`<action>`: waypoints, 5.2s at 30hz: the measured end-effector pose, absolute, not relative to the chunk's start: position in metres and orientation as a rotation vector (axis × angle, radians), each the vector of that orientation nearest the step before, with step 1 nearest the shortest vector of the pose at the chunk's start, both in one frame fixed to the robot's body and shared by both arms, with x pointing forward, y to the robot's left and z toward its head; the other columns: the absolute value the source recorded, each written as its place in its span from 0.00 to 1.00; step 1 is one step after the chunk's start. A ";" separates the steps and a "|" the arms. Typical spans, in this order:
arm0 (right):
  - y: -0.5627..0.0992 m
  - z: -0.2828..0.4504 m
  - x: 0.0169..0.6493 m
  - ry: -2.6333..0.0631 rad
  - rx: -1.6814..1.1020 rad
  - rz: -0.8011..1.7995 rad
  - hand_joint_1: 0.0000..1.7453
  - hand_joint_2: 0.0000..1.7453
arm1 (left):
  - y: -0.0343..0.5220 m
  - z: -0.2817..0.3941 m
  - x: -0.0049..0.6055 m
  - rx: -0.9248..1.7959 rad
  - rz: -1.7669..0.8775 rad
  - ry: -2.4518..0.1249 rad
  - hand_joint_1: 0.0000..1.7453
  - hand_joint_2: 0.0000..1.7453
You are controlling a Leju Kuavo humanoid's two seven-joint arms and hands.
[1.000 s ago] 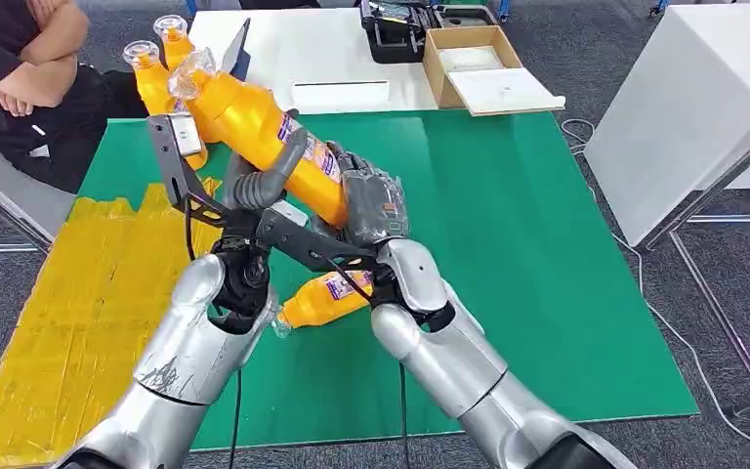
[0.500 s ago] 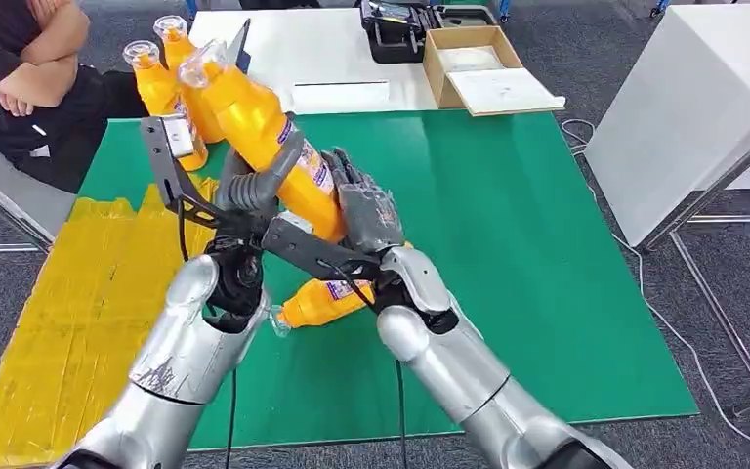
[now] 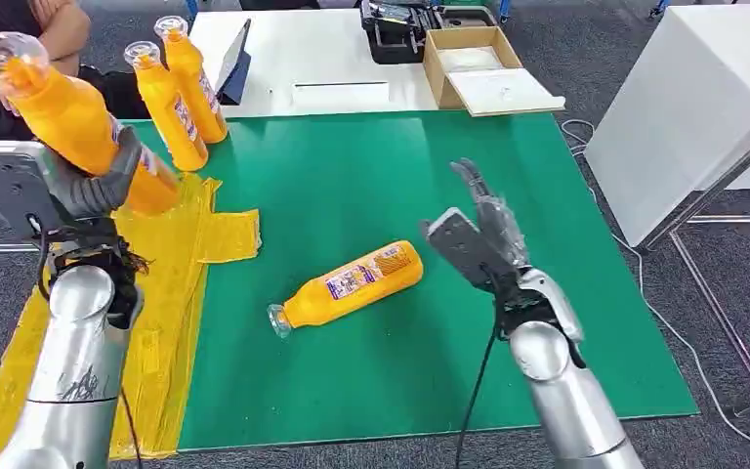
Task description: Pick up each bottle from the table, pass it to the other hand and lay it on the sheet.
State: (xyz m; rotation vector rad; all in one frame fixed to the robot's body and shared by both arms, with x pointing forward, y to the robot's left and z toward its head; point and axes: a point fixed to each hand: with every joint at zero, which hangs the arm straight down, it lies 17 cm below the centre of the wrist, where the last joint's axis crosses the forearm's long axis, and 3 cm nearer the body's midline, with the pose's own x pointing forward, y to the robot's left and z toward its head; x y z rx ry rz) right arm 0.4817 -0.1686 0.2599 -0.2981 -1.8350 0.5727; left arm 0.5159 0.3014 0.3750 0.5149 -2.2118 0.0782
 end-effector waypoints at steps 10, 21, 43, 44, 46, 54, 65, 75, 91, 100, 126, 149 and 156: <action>-0.202 0.260 0.468 -1.844 -0.332 0.554 0.00 0.00 | 0.303 0.338 0.528 0.992 -0.358 -2.078 1.00 1.00; -0.205 0.250 0.449 -1.824 -0.335 0.573 0.00 0.00 | 0.275 0.221 0.544 1.147 -0.840 -1.813 1.00 1.00; -0.187 0.241 0.425 -1.835 -0.300 0.681 0.00 0.00 | 0.284 0.104 0.528 1.120 -1.101 -1.584 0.00 1.00; -0.185 0.239 0.423 -1.832 -0.296 0.687 0.00 0.00 | 0.284 0.101 0.528 1.114 -1.107 -1.577 0.00 0.00; -0.183 0.237 0.422 -1.829 -0.294 0.697 0.00 0.00 | 0.286 0.096 0.527 1.108 -1.111 -1.566 0.00 0.00; -0.178 0.226 0.415 -1.799 -0.325 0.753 0.00 0.00 | 0.295 0.073 0.531 0.984 -1.078 -1.484 0.00 0.00; -0.177 0.203 0.411 -1.729 -0.399 0.883 0.00 0.00 | 0.298 0.105 0.539 0.731 -0.673 -1.559 0.00 0.00; -0.177 0.189 0.453 -1.594 -0.595 1.190 0.00 1.00 | 0.312 0.195 0.546 0.366 -0.054 -1.794 0.00 0.00; -0.190 0.162 0.542 -1.357 -0.732 1.522 0.00 1.00 | 0.295 0.333 0.538 0.120 0.203 -2.099 0.00 0.00; -0.148 0.113 0.538 -1.248 -0.551 1.719 0.00 0.00 | 0.287 0.350 0.537 0.084 0.222 -2.139 0.00 0.00; -0.080 0.061 0.521 -1.114 -0.553 2.036 0.00 1.00 | 0.295 0.354 0.539 0.106 0.246 -2.158 0.00 0.00; -0.137 0.016 0.520 -0.863 -0.585 2.064 1.00 1.00 | 0.299 0.348 0.546 0.100 0.270 -2.140 0.00 0.00; -0.130 0.019 0.520 -0.862 -0.571 2.064 1.00 1.00 | 0.309 0.342 0.547 0.126 0.296 -2.140 0.00 0.00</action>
